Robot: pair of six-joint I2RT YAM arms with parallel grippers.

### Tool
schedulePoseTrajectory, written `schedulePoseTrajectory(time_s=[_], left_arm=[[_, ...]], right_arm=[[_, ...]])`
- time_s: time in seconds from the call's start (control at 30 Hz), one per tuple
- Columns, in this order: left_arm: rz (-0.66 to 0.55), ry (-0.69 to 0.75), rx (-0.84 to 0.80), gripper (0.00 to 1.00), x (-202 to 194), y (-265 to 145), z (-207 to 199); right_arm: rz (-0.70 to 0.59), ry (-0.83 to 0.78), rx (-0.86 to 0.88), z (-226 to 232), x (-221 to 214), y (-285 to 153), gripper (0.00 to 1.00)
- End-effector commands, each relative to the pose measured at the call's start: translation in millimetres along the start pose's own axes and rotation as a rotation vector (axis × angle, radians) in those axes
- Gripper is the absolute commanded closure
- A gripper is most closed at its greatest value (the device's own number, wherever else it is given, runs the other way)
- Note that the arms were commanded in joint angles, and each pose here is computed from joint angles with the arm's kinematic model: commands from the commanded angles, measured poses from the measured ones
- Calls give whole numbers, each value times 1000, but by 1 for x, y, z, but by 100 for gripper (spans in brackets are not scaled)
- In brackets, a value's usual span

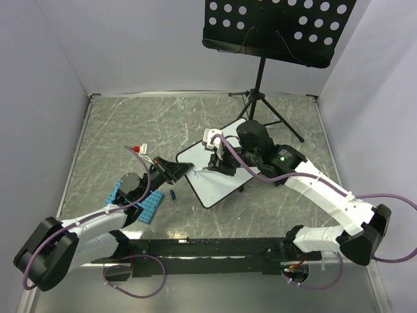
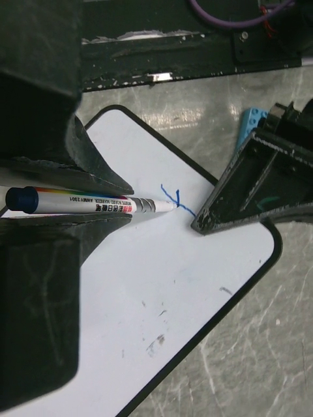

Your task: Write a sentence on the whiteboard

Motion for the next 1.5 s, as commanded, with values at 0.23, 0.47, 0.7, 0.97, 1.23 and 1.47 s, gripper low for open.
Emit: schedulePoseTrajectory(time_s=[0.23, 0.47, 0.7, 0.97, 1.23, 1.47], left_arm=[[-48, 14, -240, 99, 15, 4, -62], [-51, 13, -239, 99, 16, 5, -64], [-55, 17, -239, 99, 17, 4, -64], [-61, 22, -244, 99, 17, 1, -66], [-84, 34, -222, 99, 21, 0, -62], [-69, 31, -240, 99, 19, 2, -66]], right_arm=[[-82, -31, -22, -8, 19, -14, 100], [-81, -34, 32, 2, 16, -13, 100], [-21, -4, 13, -4, 4, -6, 100], [8, 11, 11, -5, -3, -6, 100], [20, 25, -8, 0, -15, -21, 100], [-57, 32, 22, 2, -1, -28, 100]])
Point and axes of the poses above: each gripper's point midway between its finger pads, its own y axis out along the fingers, its own z axis along the line the jaws close on, x = y × z, the point moved 2 cm from there along -y, back along the fingers, and after that the axes turned 10 degrees about -y, right-handed, at the moved point
